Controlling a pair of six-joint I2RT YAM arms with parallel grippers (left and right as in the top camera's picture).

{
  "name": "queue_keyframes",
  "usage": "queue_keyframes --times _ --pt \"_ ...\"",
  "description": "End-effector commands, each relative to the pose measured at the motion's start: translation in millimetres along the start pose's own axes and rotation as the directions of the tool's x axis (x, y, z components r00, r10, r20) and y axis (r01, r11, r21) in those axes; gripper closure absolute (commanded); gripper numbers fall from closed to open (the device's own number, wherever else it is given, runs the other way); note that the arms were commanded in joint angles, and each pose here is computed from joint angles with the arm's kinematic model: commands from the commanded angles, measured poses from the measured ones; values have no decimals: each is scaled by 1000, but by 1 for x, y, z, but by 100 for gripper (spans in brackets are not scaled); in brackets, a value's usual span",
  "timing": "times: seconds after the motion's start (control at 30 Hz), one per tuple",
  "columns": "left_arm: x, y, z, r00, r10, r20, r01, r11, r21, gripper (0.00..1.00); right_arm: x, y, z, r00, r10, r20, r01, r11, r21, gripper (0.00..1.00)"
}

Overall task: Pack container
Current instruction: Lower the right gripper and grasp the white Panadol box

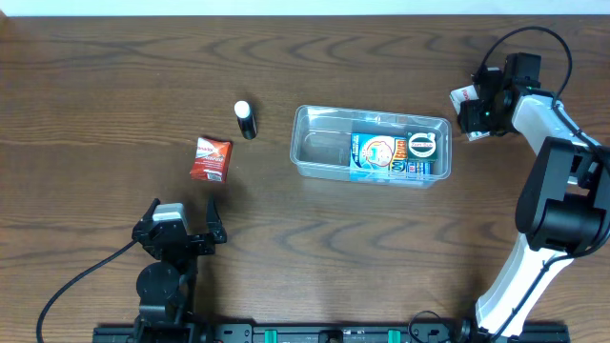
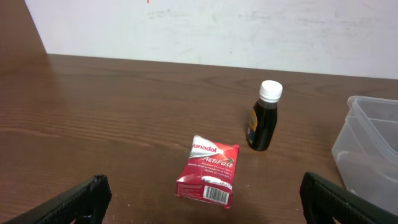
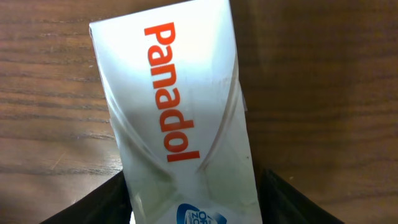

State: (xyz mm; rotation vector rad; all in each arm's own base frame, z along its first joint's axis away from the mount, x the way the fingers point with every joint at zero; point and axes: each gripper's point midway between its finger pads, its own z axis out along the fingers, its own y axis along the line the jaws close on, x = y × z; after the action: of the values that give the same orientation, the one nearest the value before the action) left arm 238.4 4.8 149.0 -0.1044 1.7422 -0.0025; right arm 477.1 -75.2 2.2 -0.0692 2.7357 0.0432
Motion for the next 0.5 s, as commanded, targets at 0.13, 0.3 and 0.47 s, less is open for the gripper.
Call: queue_keyframes --times 0.13,0.3,0.47 --pt "8 0 0 999 19 -27 -19 1000 6 2 -2 0 2 1000 -5 7 5 1000 6 28" --pt "8 0 0 999 20 -27 -20 1000 6 2 -5 -1 3 998 -53 20 53 999 9 28" --pt "8 0 0 999 19 -27 -19 1000 6 2 -8 1 6 995 -97 36 97 995 -2 28"
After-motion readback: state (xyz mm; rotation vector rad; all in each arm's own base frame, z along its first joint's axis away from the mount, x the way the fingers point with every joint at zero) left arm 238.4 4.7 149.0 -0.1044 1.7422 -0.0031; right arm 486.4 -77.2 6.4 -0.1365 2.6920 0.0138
